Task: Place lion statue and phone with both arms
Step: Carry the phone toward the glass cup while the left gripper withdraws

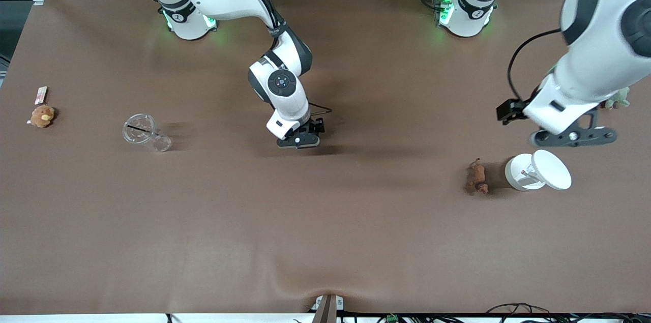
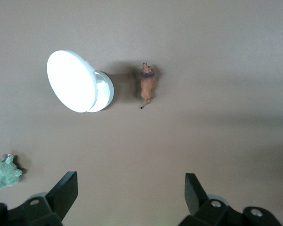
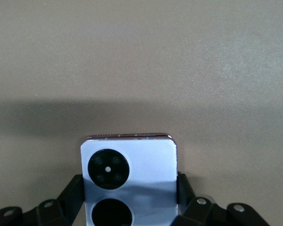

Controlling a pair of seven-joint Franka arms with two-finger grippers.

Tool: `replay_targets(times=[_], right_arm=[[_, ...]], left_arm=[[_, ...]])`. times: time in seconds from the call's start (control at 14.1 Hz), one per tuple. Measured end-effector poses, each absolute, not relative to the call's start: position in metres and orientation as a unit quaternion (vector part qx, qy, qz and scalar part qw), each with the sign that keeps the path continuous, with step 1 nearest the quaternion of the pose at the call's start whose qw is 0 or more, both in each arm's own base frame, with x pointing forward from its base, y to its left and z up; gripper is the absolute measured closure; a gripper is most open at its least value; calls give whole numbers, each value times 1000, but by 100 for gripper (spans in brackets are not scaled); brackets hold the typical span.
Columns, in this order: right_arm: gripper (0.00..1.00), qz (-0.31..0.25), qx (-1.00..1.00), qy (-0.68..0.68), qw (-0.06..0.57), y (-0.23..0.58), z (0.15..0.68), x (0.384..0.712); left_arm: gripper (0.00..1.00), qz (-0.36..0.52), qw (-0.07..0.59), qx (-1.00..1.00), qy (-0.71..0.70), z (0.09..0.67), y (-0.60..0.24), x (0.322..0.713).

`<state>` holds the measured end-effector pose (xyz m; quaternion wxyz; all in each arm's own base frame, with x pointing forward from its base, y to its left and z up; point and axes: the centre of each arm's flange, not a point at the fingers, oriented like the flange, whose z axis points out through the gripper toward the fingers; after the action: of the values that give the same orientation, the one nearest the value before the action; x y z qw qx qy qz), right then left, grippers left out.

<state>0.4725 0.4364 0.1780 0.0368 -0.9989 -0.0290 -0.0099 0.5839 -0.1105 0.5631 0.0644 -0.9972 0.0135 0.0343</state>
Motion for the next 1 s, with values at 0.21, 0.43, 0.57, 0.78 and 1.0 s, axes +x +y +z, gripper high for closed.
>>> replay_targets(times=[0.21, 0.43, 0.57, 0.78, 1.0], right_arm=[[17, 15, -1000, -17, 14, 424, 197, 485], [17, 32, -999, 25, 6, 376, 257, 520], [17, 44, -998, 39, 4, 336, 291, 539], [17, 56, -996, 63, 1, 284, 298, 550], [17, 66, -996, 60, -7, 238, 274, 541]], left_arm=[[0, 30, 48, -998, 35, 582, -89, 566], [0, 12, 39, -998, 47, 608, -74, 549], [0, 6, 39, -998, 53, 622, -73, 539], [0, 17, 40, -996, 79, 628, -73, 529], [0, 23, 40, -995, 84, 628, -73, 527]])
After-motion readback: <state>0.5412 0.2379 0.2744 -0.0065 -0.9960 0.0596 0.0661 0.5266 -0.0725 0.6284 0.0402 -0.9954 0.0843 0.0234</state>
